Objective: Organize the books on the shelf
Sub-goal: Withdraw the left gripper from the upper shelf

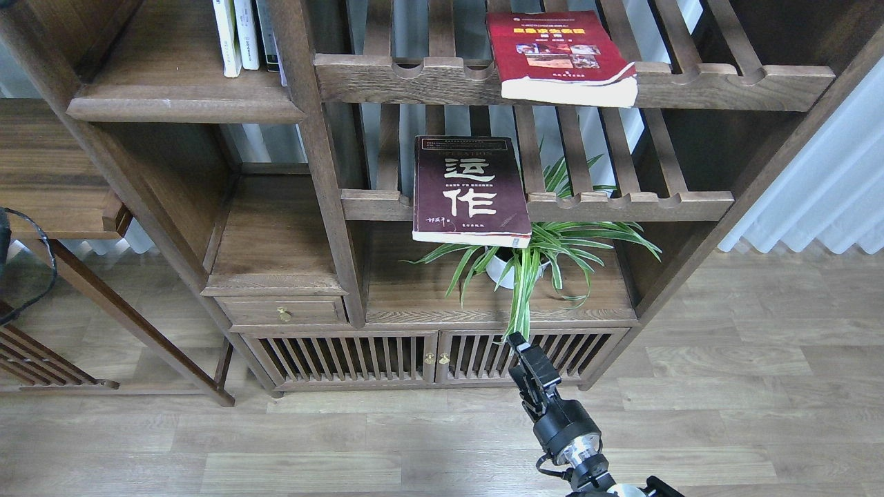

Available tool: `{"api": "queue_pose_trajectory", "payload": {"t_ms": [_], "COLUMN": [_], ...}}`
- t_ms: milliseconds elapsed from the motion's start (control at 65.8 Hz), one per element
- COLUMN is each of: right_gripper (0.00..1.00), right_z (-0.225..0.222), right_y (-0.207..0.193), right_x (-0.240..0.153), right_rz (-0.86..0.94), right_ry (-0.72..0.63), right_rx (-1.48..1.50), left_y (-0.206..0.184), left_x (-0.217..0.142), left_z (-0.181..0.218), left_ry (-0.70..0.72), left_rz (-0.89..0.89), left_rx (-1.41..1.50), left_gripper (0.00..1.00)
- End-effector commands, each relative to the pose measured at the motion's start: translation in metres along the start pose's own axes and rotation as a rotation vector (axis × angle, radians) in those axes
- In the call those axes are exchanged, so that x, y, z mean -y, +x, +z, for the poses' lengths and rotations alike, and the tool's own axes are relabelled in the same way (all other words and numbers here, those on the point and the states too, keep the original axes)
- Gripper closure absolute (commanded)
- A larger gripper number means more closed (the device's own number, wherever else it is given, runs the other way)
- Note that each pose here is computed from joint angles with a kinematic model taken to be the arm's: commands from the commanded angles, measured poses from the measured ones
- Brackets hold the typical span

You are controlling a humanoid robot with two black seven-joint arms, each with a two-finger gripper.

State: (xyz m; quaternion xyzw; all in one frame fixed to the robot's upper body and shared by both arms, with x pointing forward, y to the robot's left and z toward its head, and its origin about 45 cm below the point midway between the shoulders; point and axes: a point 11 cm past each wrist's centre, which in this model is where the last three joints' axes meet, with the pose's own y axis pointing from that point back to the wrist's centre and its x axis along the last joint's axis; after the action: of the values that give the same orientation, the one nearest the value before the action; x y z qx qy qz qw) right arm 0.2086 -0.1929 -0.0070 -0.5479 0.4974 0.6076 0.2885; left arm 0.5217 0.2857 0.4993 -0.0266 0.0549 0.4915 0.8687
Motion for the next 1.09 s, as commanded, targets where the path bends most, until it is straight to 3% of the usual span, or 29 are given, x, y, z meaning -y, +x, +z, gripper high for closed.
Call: {"api": "queue_pose_trajectory", "payload": {"t_ms": [0, 106, 243, 578, 730, 867, 1079], "right_gripper": [0.01, 0.01, 0.01, 0.01, 0.01, 0.01, 0.01], "right_z": [0.000, 0.001, -0.004, 0.000, 0.002, 0.002, 0.002], "right_y": [0.000, -0.002, -0.007, -0.029, -0.039, -0.056, -0.061], "right_x": [-0.001, 0.001, 0.003, 0.010, 0.014, 0.021, 0.025], "right_rz": [0.001, -0.008, -0.021, -0.091, -0.120, -0.169, -0.184], "right_ry": [0.000, 0.000, 0.019, 0.013, 0.003, -0.001, -0.006], "right_rx": [0.001, 0.003, 0.012, 0.029, 0.033, 0.034, 0.030], "left_y": [-0.001, 0.016, 0.030, 0.021, 0.012, 0.003, 0.016], "left_x": [-0.007, -0.028, -0.053, -0.087, -0.103, -0.127, -0.141], "left_z": [0.013, 0.021, 0.021, -0.009, -0.020, -0.034, -0.073], "left_ry": [-0.037, -0.060, -0.078, -0.132, -0.159, -0.230, -0.212], "left_rz": [-0.007, 0.026, 0.040, -0.034, -0.060, -0.116, -0.108], "left_rx": [0.016, 0.032, 0.032, -0.007, -0.004, -0.105, -0.255], "left_gripper": [0.24, 0.18, 0.17, 0.12, 0.01, 0.00, 0.00]}}
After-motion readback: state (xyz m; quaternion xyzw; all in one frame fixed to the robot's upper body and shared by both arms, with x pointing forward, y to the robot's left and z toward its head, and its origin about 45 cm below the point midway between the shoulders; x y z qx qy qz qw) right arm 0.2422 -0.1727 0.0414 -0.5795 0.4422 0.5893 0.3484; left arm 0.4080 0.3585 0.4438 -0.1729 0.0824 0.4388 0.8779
